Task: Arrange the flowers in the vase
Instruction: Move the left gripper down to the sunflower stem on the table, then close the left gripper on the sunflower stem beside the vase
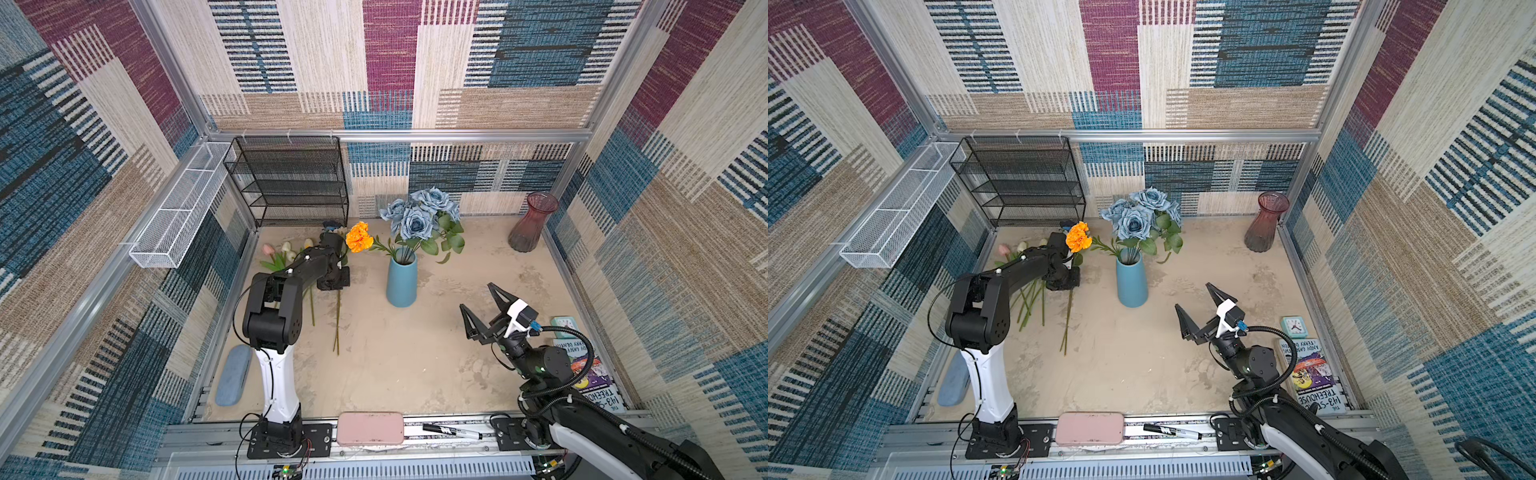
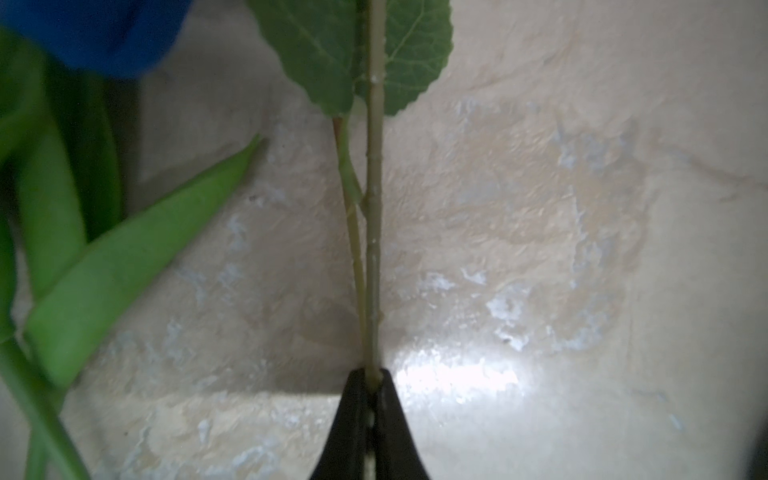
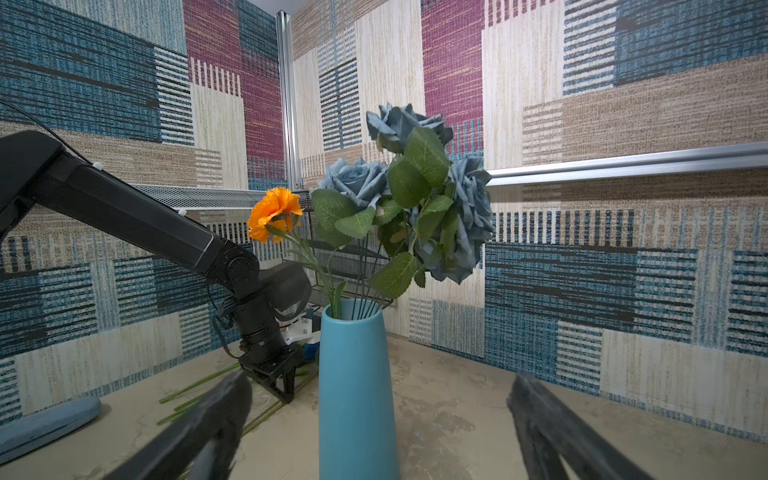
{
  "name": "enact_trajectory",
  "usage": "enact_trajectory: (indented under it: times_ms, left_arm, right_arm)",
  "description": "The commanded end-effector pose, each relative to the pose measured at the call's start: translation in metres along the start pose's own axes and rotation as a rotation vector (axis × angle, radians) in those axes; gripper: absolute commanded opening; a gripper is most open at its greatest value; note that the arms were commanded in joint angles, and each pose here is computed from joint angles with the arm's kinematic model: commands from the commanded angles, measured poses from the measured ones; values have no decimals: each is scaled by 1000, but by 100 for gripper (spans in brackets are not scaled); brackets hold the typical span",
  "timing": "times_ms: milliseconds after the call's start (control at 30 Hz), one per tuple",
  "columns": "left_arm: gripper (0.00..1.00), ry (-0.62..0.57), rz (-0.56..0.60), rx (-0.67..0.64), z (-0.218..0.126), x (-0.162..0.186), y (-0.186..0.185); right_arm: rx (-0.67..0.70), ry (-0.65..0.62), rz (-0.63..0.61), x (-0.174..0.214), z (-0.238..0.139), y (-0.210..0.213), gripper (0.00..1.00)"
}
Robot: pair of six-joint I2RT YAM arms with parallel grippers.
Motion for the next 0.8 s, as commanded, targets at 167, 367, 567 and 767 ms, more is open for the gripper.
enact_trajectory:
  times_ms: [167, 367, 567, 767]
  left_arm:
    - [0, -50, 19, 47, -51, 14, -4]
    - [0, -83, 38, 108, -75, 30, -13]
    - [0, -117, 86, 197, -67, 40, -29]
    - [5, -112, 66, 239, -56, 40, -34]
  right_arm:
    - [21, -13, -6, -1, -1, -2, 100]
    - [22, -14, 1, -1, -2, -2, 100]
    - [24, -8, 1, 2, -4, -2, 100]
    - [30, 3, -1, 5, -4, -2, 100]
Point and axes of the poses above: each gripper's point midway between its finger pads, its own z axis out along the fingers, its own y axis along the line the jaws close on, x = y × z, the point moved 7 cm from there along -z, back along the fingers, and after that the axes turned 13 degrees about -z, right-handed, at the moved point
